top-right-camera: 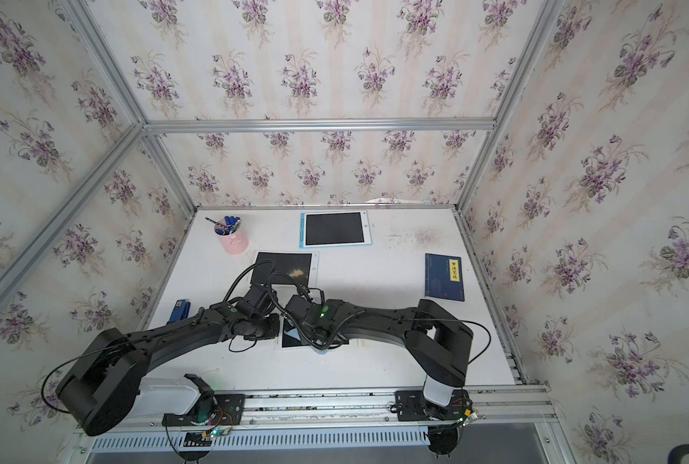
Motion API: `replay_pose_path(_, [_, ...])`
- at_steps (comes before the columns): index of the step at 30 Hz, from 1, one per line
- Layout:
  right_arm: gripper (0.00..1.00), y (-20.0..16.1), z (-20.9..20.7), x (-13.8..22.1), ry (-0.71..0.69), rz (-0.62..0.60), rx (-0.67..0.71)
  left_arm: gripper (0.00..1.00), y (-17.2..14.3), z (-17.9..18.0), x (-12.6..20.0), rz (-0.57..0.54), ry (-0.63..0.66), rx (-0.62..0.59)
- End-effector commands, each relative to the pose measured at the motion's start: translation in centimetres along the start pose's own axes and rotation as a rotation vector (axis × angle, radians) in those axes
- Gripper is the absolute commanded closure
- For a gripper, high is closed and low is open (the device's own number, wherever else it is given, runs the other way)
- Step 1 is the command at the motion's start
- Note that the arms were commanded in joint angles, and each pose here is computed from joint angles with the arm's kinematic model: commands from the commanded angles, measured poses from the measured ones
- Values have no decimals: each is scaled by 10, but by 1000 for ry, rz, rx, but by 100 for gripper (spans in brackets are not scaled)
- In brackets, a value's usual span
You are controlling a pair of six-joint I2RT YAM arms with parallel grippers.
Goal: Wipe the drawing tablet
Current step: Wipe the dirt from the drawing tablet.
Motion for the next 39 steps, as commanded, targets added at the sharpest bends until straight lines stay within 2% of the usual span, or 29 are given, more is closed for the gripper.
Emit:
replay_pose_path(1, [100, -17, -8, -20, -41, 71, -14, 84, -11, 11, -1, 51, 59, 6])
replay_pose_path(3, [100, -32, -37, -26, -143, 98, -35, 84, -12, 11, -2, 53, 60, 6])
replay_pose_path(7, [100, -58, -111, -12, -323, 116, -126, 84, -11, 11, -1, 50, 57, 3])
replay_pose_path(9, [100, -63, -146, 1, -366, 116, -197, 84, -10, 12, -1, 48, 54, 3])
replay_pose_path(11, [100, -58, -160, 15, -361, 83, -239, 84, -10, 12, 0, 47, 53, 0])
replay_pose_path(14, [100, -31, -148, 34, -280, -1, -252, 84, -11, 12, 1, 44, 52, 1])
replay_pose_path(16, [100, -9, -125, 38, -191, -32, -234, 84, -10, 13, 2, 41, 51, 3])
replay_pose_path(21, [100, 22, -60, 28, -135, -66, -114, 84, -10, 13, 4, 37, 52, 10])
replay_pose_path(24, [100, 20, -22, 12, -53, -24, -62, 83, -10, 13, 5, 36, 51, 11])
replay_pose_path(28, [100, -9, 6, 0, 14, 53, 8, 83, -8, 12, 4, 37, 47, 12])
replay_pose_path(30, [100, -30, -4, -5, -2, 103, 9, 83, -8, 11, 3, 38, 47, 8])
replay_pose_path(34, [100, -69, -69, 0, -179, 153, -49, 83, -9, 13, 2, 38, 48, 9])
replay_pose_path(36, [100, -75, -103, 10, -238, 161, -131, 83, -9, 13, 2, 40, 45, 6])
replay_pose_path(39, [100, -66, -143, 31, -228, 125, -275, 83, -9, 13, 3, 38, 44, 6])
Point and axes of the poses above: each gripper's point midway between its finger pads, its own x axis back along the fingers, its own z axis along the line the jaws close on, y = z × x, the point moved 6 cm from there along x, back along the fingers, and after that the axes turned 5 degrees about -x, right-handed, at the moved point
